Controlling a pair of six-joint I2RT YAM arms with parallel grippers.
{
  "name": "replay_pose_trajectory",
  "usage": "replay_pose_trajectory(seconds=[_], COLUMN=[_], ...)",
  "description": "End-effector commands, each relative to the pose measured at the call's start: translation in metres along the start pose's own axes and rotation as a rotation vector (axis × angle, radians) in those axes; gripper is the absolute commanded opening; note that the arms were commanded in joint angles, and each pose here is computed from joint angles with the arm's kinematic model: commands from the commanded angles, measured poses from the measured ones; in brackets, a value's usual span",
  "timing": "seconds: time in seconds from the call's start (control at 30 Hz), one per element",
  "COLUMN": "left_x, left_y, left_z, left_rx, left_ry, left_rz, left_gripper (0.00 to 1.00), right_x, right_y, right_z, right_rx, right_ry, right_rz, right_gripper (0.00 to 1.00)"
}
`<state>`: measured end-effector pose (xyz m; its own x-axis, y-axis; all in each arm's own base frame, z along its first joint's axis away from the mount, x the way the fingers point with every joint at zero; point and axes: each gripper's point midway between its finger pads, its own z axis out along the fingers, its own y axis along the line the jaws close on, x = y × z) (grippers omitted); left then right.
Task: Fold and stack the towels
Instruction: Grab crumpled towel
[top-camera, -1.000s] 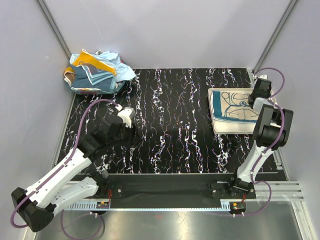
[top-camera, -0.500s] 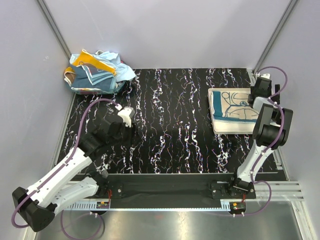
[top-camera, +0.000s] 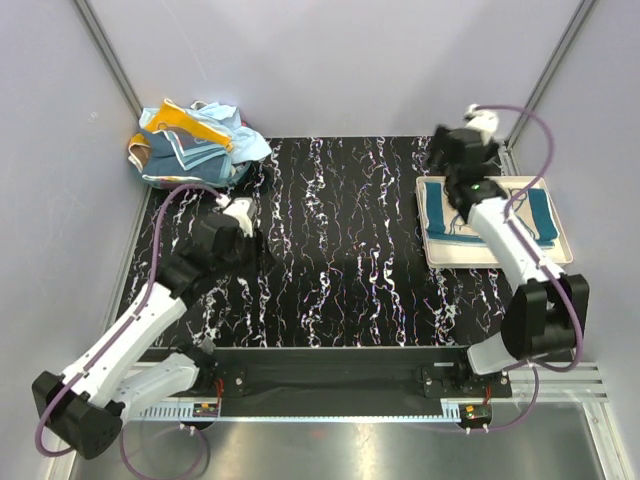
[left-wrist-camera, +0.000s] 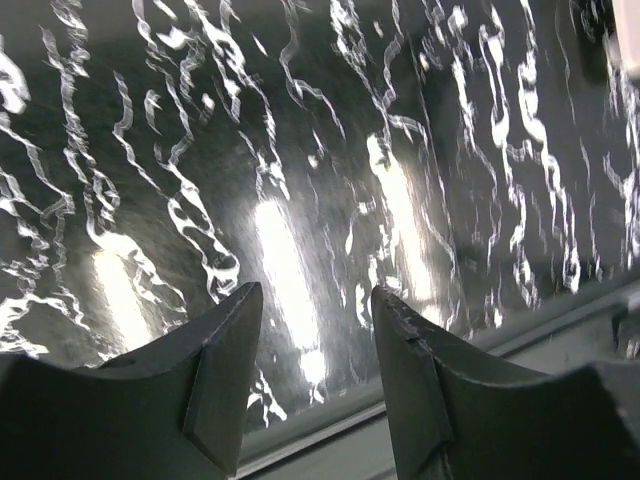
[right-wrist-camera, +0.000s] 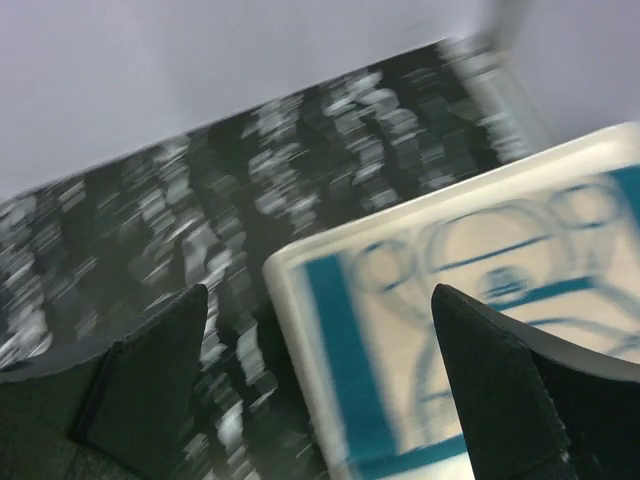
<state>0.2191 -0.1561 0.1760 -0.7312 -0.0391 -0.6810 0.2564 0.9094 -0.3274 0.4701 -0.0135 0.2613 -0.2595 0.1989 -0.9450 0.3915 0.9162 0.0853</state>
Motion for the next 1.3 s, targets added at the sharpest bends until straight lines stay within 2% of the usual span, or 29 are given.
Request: replay_pose_trajectory(seconds=[0.0,0.07,0.1,0.13,0.17,0.23,0.27,0.33,0.37,0.4,0.43,0.47,0.5,0.57,0.63,0.67,0.73,0.83,0.87,0.97,1.27], left_x=[-0.078,-0.109,-0.144,-0.158,-0.169,-0.203,-0.215,-0.244,-0.250,-0.250,-0.276,-0.283,-0.281,-0.306,-0.299,-0.307,-0.298,-0.296,-0.293,-0.288,-0.270], left_y=[-0.009,0.010,0.016,0.025,0.051,0.075,0.102,0.122,0.145,0.161,0.166,0.183,0.203,0.221,0.244,0.252,0.269,0.283,0.302,0.323,0.352], left_z=[-0.008,0.005,-0.005,-0.001,0.013,0.015,0.029,0.036,0.041,0.063,0.066,0.070,0.093,0.095,0.121,0.121,0.135,0.141,0.134,0.134,0.150], left_rx=[-0.041,-0.162,-0.219,-0.268,-0.355,-0.435,-0.489,-0.496,-0.535,-0.553,-0.519,-0.534,-0.579,-0.592,-0.635,-0.645,-0.691,-0.735,-0.763,-0.777,-0.784], left_ry=[-0.194,-0.236,-0.326,-0.345,-0.346,-0.441,-0.474,-0.544,-0.557,-0.531,-0.591,-0.599,-0.570,-0.612,-0.578,-0.597,-0.579,-0.603,-0.616,-0.631,-0.591], left_rz=[-0.077,-0.136,-0.164,-0.218,-0.274,-0.362,-0.439,-0.531,-0.569,-0.590,-0.588,-0.596,-0.599,-0.585,-0.582,-0.589,-0.605,-0.617,-0.638,-0.661,-0.662], left_gripper=[0.53,0.54,0.54,0.54,0.54,0.55,0.56,0.56,0.56,0.56,0.57,0.57,0.58,0.58,0.59,0.59,0.59,0.59,0.59,0.59,0.58], right_x=[0.077,0.104,0.113,0.119,0.130,0.141,0.149,0.160,0.167,0.173,0.177,0.177,0.178,0.178,0.178,0.178,0.178,0.178,0.180,0.181,0.185], right_y=[0.047,0.071,0.077,0.082,0.090,0.098,0.101,0.114,0.113,0.117,0.117,0.118,0.119,0.116,0.117,0.117,0.118,0.121,0.122,0.123,0.124], right_z=[-0.028,-0.046,-0.052,-0.057,-0.065,-0.075,-0.083,-0.099,-0.104,-0.110,-0.116,-0.119,-0.122,-0.126,-0.129,-0.130,-0.131,-0.134,-0.135,-0.136,-0.130], right_rx=[-0.151,-0.230,-0.252,-0.277,-0.311,-0.352,-0.372,-0.423,-0.433,-0.452,-0.471,-0.481,-0.488,-0.495,-0.509,-0.513,-0.520,-0.539,-0.545,-0.547,-0.536], right_ry=[0.197,0.249,0.266,0.279,0.299,0.340,0.363,0.390,0.406,0.422,0.436,0.437,0.440,0.430,0.433,0.432,0.437,0.448,0.451,0.460,0.465], right_rz=[0.069,0.032,0.019,0.014,0.006,0.017,0.009,0.004,0.000,-0.003,-0.001,0.002,0.002,0.010,0.015,0.015,0.018,0.024,0.021,0.020,0.016], right_gripper=[1.00,1.00,1.00,1.00,1.00,1.00,1.00,1.00,1.00,1.00,1.00,1.00,1.00,1.00,1.00,1.00,1.00,1.00,1.00,1.00,1.00])
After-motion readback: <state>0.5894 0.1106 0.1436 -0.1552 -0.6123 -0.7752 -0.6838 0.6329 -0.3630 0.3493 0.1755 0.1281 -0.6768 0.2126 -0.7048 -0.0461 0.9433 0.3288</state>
